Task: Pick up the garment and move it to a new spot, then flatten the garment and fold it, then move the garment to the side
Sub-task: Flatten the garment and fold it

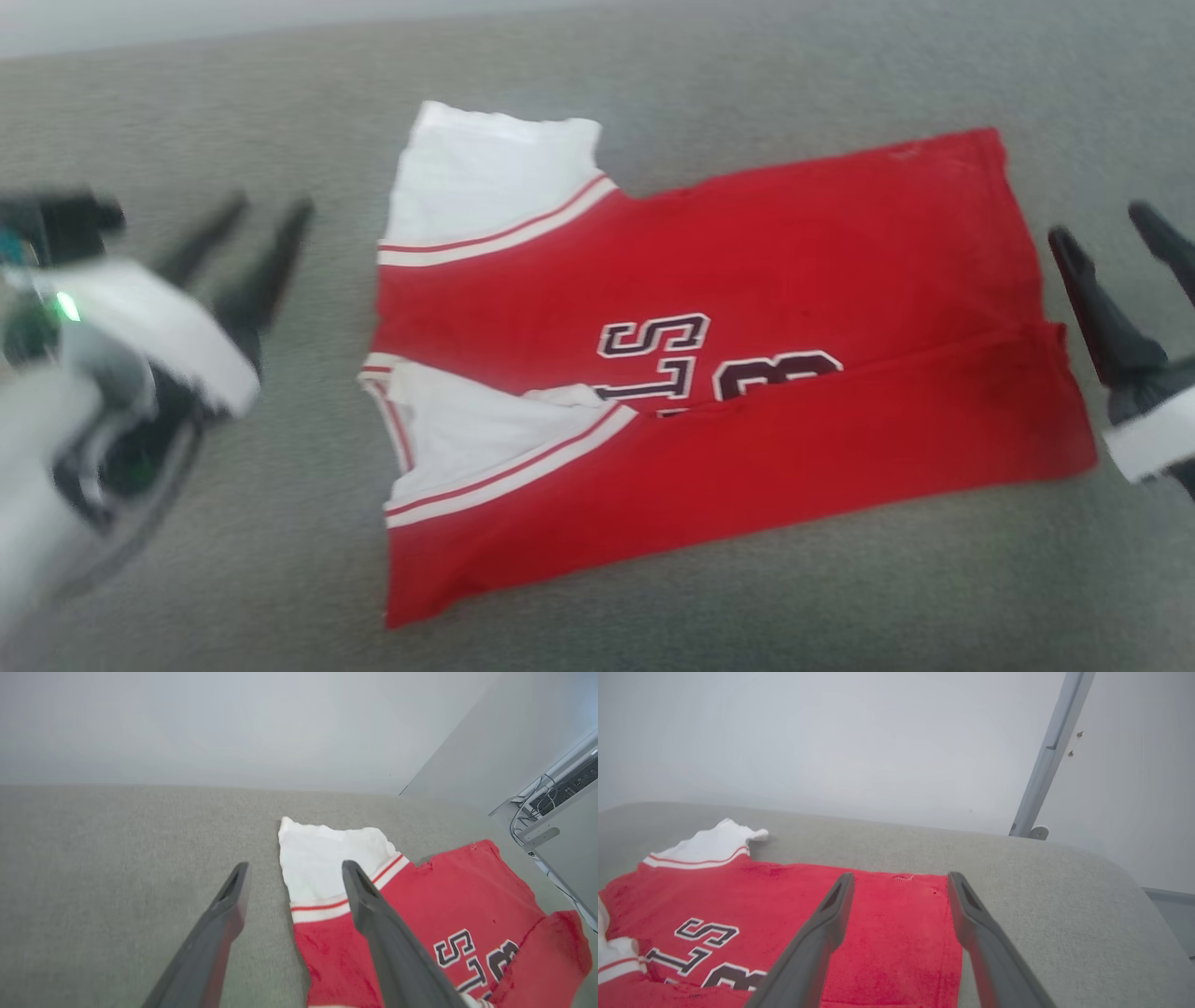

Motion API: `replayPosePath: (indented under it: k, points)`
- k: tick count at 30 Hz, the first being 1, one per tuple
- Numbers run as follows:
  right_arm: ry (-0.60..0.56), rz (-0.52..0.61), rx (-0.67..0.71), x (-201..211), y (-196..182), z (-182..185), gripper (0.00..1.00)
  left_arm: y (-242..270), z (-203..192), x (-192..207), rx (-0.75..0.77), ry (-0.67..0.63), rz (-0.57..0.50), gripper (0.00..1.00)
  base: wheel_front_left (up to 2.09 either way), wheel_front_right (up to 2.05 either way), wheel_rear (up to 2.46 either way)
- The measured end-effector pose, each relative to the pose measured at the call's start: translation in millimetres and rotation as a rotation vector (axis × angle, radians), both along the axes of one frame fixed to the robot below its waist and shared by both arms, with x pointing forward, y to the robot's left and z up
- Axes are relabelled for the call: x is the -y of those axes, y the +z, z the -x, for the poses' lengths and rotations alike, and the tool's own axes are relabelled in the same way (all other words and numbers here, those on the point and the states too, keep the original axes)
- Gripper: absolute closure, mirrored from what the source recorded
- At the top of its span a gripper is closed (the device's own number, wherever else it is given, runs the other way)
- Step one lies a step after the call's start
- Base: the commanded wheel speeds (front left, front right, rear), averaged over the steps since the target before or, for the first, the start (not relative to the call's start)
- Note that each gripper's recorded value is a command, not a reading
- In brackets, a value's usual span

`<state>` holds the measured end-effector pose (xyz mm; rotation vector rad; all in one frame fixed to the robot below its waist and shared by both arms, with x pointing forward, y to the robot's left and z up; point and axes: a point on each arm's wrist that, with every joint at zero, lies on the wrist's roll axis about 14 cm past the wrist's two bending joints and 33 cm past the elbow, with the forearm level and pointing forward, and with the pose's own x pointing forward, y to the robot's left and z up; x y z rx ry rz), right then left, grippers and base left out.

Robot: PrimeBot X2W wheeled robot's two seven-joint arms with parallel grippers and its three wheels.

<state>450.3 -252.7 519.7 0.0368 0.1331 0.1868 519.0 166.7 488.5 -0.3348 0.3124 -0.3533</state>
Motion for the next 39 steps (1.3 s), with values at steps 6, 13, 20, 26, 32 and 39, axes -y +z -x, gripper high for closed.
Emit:
replayPosePath:
  k: [6, 13, 20, 26, 32, 39]
  points:
    - [-0.075, -0.045, 0.125, 7.2, 10.4, -1.3, 0.00, 10.0, -64.7, 14.3, 0.070, -0.032, -0.124, 0.00, 0.00, 0.00, 0.00]
    - [-0.190, -0.035, 0.098, 37.0, -6.1, 15.1, 0.00, -42.3, -101.2, 45.5, -0.248, -0.181, -0.279, 0.00, 0.00, 0.00, 0.00]
    - [-0.223, -0.027, 0.039, 45.6, -22.0, 27.1, 0.00, -68.4, -106.6, 66.7, -0.460, -0.276, -0.320, 0.00, 0.00, 0.00, 0.00]
    - [-0.242, -0.008, -0.010, 53.4, -33.6, 30.1, 0.00, -101.8, -103.7, 75.4, -0.644, -0.336, -0.374, 0.00, 0.00, 0.00, 0.00]
    - [-0.231, 0.021, -0.048, 57.5, -38.8, 24.6, 0.00, -110.2, -106.1, 87.1, -0.703, -0.381, -0.374, 0.86, 0.00, 0.00, 0.00]
    - [-0.132, 0.057, -0.202, 45.6, -50.7, -7.2, 0.00, -110.5, -99.9, 96.1, -0.708, -0.417, -0.332, 1.00, 0.00, 0.00, 0.00]
